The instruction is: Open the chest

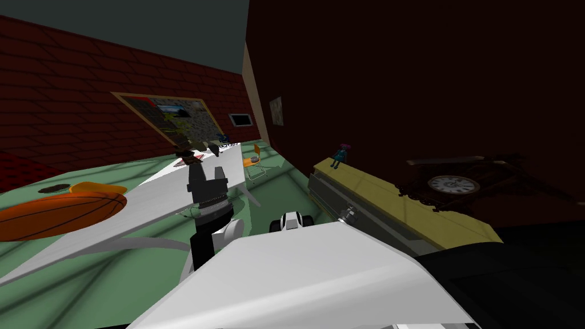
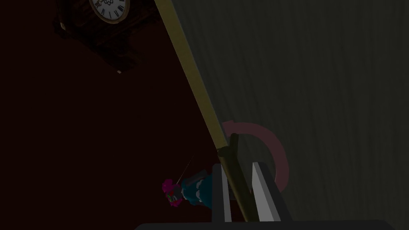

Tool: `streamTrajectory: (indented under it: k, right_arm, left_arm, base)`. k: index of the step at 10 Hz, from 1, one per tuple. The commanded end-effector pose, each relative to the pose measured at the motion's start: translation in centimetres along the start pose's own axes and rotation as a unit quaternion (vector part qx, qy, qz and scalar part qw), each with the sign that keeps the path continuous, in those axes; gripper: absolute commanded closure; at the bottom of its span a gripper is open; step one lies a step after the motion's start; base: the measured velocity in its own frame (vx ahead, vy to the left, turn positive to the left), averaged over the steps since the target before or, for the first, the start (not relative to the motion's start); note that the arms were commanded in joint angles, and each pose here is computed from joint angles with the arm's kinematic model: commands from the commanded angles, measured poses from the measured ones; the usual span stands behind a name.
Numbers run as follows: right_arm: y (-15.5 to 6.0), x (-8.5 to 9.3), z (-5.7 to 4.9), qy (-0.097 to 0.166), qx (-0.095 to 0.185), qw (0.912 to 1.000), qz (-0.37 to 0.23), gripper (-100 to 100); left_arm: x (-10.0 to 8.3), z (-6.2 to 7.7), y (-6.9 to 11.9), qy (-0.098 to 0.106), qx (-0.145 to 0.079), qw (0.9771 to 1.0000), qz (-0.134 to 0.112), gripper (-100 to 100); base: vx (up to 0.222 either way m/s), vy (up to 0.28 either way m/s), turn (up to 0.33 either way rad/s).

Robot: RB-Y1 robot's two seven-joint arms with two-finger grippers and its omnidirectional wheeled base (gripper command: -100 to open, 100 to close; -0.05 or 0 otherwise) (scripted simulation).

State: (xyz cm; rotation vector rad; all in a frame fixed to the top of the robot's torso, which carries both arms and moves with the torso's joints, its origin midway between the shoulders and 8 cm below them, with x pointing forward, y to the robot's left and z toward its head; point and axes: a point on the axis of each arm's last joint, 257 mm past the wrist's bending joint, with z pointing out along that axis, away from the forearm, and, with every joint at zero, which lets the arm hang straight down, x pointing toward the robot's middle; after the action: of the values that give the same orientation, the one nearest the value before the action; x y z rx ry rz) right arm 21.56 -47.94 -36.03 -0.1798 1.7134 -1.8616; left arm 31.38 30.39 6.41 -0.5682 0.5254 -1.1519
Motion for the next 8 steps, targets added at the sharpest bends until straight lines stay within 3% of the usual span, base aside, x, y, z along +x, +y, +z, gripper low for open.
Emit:
streamTrajectory:
  k: [1,2,3,4,8]
  right_arm:
    - [-0.2,-0.8,-0.8,-0.004,0.000,1.0000,0.003,100]
    - [-0.3,-1.1,-1.1,-0.006,0.001,1.0000,0.003,100]
    - [-0.4,-1.6,0.6,-0.002,-0.002,1.0000,-0.001,-100]
    - [-0.4,-1.6,0.6,-0.002,-0.002,1.0000,-0.001,-100]
    - [-1.2,-4.1,3.4,-0.007,-0.006,1.0000,0.001,-100]
  left_arm:
    - [0.0,0.0,0.0,0.000,0.000,1.0000,0.000,0]
    - [0.0,0.0,0.0,0.000,0.000,1.0000,0.000,0]
    - [0.0,0.0,0.0,0.000,0.000,1.0000,0.000,0]
    - [0.0,0.0,0.0,0.000,0.000,1.0000,0.000,0]
    - [0.0,0.0,0.0,0.000,0.000,1.0000,0.000,0]
  base:
    - [-0.080,0.173,-0.028]
    - [-0.081,0.196,-0.026]
    - [-0.088,0.122,-0.076]
    - [-0.059,0.029,-0.038]
    - [-0.042,0.006,-0.033]
